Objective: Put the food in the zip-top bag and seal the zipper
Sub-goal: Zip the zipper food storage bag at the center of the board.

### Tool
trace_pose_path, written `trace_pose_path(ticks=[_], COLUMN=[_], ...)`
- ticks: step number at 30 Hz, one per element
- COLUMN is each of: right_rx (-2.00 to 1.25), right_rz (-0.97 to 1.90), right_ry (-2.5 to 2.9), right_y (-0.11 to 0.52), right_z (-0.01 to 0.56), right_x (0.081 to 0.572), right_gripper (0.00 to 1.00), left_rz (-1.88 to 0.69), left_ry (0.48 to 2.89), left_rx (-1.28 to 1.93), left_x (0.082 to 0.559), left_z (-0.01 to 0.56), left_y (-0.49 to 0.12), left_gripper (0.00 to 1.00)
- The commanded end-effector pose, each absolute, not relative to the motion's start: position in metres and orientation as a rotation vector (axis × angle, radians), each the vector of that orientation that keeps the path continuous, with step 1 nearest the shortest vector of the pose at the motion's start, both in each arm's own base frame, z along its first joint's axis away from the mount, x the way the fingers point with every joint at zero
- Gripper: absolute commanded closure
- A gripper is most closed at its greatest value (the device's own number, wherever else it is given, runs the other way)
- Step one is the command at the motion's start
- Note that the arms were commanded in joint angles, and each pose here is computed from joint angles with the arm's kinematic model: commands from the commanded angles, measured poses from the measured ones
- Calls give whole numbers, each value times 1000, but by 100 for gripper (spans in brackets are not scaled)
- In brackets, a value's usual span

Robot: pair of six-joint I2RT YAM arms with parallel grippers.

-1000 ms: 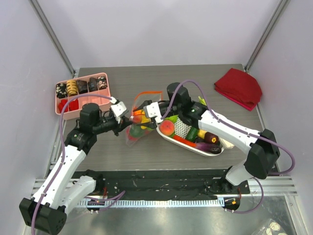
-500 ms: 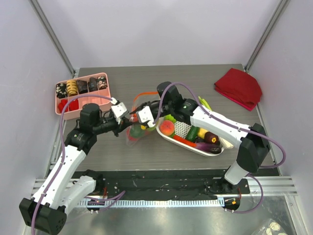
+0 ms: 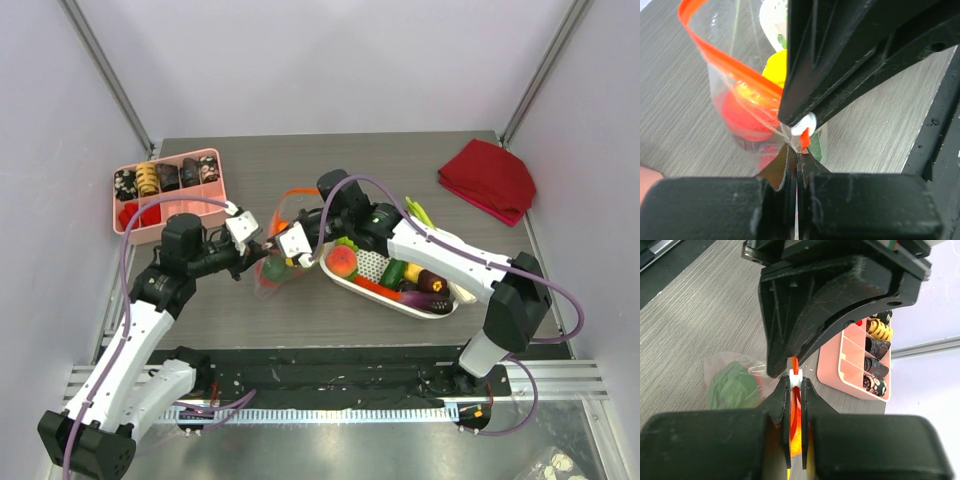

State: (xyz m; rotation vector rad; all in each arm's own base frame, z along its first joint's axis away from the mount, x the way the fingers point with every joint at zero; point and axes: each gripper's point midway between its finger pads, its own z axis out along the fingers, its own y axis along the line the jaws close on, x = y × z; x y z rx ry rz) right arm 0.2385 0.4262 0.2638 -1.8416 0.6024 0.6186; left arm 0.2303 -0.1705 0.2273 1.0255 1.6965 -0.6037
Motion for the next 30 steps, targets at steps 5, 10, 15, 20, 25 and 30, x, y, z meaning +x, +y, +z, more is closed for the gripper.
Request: trace_pose_path(ticks=[5, 10, 15, 20, 25, 30], right_rx=[-1805, -1757, -1738, -1733, -1736, -1736], right_rz=[569, 600, 602, 608, 619, 619], right_ry=[621, 638, 643, 637, 634, 644], right_y=[417, 422, 423, 421, 421, 420], right_z=[280, 291, 296, 297, 296, 294], right_x=[239, 239, 240, 238, 235, 235], right_gripper=[99, 99, 99, 99, 99, 99], left_rz=[-574, -572, -573, -555, -571, -530], left_ry=[1546, 1512, 1507, 1523, 1551, 1598], left_rx=[1008, 1049, 1087, 1097, 1013, 944], left_x=[228, 227, 230, 234, 243, 251], left_z=[265, 265, 260, 252, 260, 260], left_y=[-173, -176, -178, -177, -178, -170], left_gripper=[82, 69, 61, 64, 76, 100])
